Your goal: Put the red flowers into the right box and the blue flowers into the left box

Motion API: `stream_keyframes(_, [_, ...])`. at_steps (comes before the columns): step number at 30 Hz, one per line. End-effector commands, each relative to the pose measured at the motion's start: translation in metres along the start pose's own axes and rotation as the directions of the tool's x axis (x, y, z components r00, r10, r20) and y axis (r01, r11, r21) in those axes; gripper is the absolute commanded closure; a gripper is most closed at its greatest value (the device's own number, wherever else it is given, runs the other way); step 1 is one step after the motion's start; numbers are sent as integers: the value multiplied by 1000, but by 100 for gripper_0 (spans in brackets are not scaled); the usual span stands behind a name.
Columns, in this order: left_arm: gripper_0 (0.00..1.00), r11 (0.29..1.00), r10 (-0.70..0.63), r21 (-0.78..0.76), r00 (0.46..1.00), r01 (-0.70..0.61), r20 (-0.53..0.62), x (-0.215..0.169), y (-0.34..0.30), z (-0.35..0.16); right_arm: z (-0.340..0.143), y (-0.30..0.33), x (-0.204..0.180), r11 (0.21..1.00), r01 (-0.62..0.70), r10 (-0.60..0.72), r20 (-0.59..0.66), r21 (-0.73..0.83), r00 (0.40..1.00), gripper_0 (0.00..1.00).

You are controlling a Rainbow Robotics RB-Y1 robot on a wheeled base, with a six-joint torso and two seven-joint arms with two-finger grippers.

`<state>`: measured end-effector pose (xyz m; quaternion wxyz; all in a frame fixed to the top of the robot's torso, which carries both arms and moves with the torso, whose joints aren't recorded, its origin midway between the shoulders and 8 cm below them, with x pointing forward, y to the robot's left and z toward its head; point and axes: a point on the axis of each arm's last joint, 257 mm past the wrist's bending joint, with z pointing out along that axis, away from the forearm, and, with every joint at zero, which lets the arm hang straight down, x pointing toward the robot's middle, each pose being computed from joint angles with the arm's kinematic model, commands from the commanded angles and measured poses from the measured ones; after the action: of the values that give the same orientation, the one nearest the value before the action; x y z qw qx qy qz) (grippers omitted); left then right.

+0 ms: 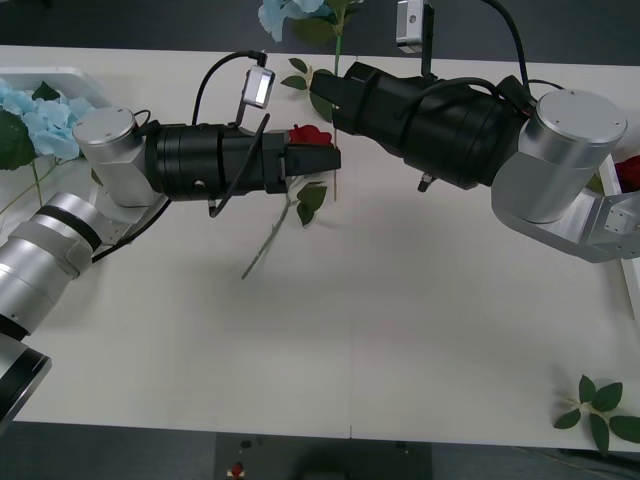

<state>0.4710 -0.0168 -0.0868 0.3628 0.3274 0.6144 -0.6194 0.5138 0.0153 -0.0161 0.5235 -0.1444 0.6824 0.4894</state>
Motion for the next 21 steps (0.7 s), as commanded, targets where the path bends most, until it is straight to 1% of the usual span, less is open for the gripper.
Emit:
stream_keyframes(1, [100, 998, 54, 38, 998, -55, 20, -10, -15, 9, 2, 20, -1, 999, -27, 27, 1, -42, 1000, 100])
stream_keyframes(6, [100, 998, 56, 35, 998, -57, 23, -11, -14, 8, 2, 19, -1, 999, -27, 27, 1, -39, 1000, 100])
stream_keyframes(7, [100, 998, 56, 35, 998, -57, 23, -11, -14, 8, 2, 17, -2, 999, -23, 23, 5, -33, 1000, 94])
stream_keyframes(8, [100, 998, 56, 35, 998, -57, 23, -11, -14, 8, 2, 16, -3, 999, -21, 21, 8, -29, 1000, 83])
stream_keyframes(9, [100, 998, 55, 36, 998, -56, 21, -11, -14, 8, 2, 14, -5, 1000, -13, 13, 12, -24, 1000, 56])
stream_keyframes(10, [100, 998, 56, 35, 998, -57, 23, -11, -14, 8, 2, 12, -5, 1000, -11, 11, 15, -18, 1000, 42])
stream_keyframes(12, [100, 998, 55, 36, 998, -56, 24, -12, -14, 8, 1, 10, -6, 1000, -1, 1, 20, -11, 1000, 22])
stream_keyframes(13, [100, 998, 56, 37, 998, -57, 25, -12, -15, 8, 1, 9, -7, 1000, 4, -4, 23, -6, 1000, 9])
stream_keyframes(14, [100, 998, 55, 39, 998, -56, 24, -11, -15, 9, 1, 7, -8, 1000, 6, -6, 26, -1, 1000, 2])
stream_keyframes(15, [100, 998, 56, 37, 998, -57, 25, -12, -15, 8, 1, 8, -9, 1000, 10, -10, 27, -2, 1000, 0])
stream_keyframes(21, [100, 997, 60, 38, 998, -61, 28, -13, -15, 8, 0, 5, -10, 1000, 14, -14, 32, 8, 999, 0])
